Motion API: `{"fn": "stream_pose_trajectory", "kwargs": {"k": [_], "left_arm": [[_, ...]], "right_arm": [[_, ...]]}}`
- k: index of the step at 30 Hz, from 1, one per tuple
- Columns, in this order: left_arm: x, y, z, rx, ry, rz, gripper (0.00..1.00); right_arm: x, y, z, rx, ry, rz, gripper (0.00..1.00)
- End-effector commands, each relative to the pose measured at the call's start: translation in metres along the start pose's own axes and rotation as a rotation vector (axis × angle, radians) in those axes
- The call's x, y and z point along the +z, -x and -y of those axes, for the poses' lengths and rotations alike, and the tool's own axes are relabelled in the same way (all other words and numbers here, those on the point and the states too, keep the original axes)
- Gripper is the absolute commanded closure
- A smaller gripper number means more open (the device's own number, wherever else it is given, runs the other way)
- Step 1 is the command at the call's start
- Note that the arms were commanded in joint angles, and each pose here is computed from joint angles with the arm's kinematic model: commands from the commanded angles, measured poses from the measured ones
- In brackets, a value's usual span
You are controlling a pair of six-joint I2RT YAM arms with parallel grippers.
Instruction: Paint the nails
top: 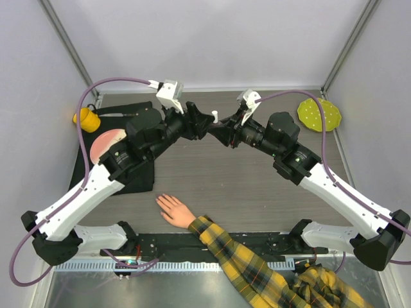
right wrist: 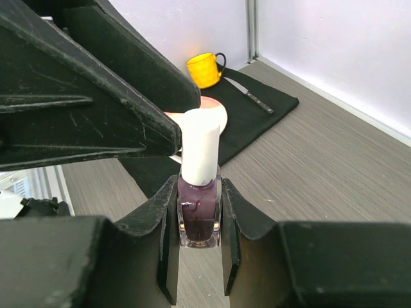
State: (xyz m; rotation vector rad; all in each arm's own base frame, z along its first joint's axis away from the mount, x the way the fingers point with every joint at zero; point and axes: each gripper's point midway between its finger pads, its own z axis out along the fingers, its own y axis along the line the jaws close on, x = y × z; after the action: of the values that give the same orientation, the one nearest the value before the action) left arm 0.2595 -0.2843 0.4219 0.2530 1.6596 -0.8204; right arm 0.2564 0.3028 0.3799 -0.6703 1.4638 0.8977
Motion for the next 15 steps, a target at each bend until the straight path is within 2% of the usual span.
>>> {"fn": "stream_pose_trajectory", "kwargs": {"k": [1,8,11,14,15], "left_arm": [[0.006,0.018,0.010,0.005,-0.008,0.049,0.49],[0.013,0.010,0.019,0.006,-0.046,0.021,0.47],[0.014,0.005,0.018,0.013,-0.045,0.009,0.50],[0.013,0.001,0.023,0.019,-0.075,-0.010,0.61],[0.013,-0.001,0.025,0.027,-0.088,-0.018,0.75]], "right_arm": [[-0.006,0.039,-0.009,-0.037,0.017,0.112,0.99],[-0.005,0.038,-0.009,-0.034,0.022,0.112,0.99],[-0.006,0.040,-0.011,-0.035,0.026,0.118,0.99],[-0.008,0.042,-0.012,-0.034,0.030,0.125,0.99],[-0.008,0.044,-0.013,-0.033,0.036,0.133,0.99]]}}
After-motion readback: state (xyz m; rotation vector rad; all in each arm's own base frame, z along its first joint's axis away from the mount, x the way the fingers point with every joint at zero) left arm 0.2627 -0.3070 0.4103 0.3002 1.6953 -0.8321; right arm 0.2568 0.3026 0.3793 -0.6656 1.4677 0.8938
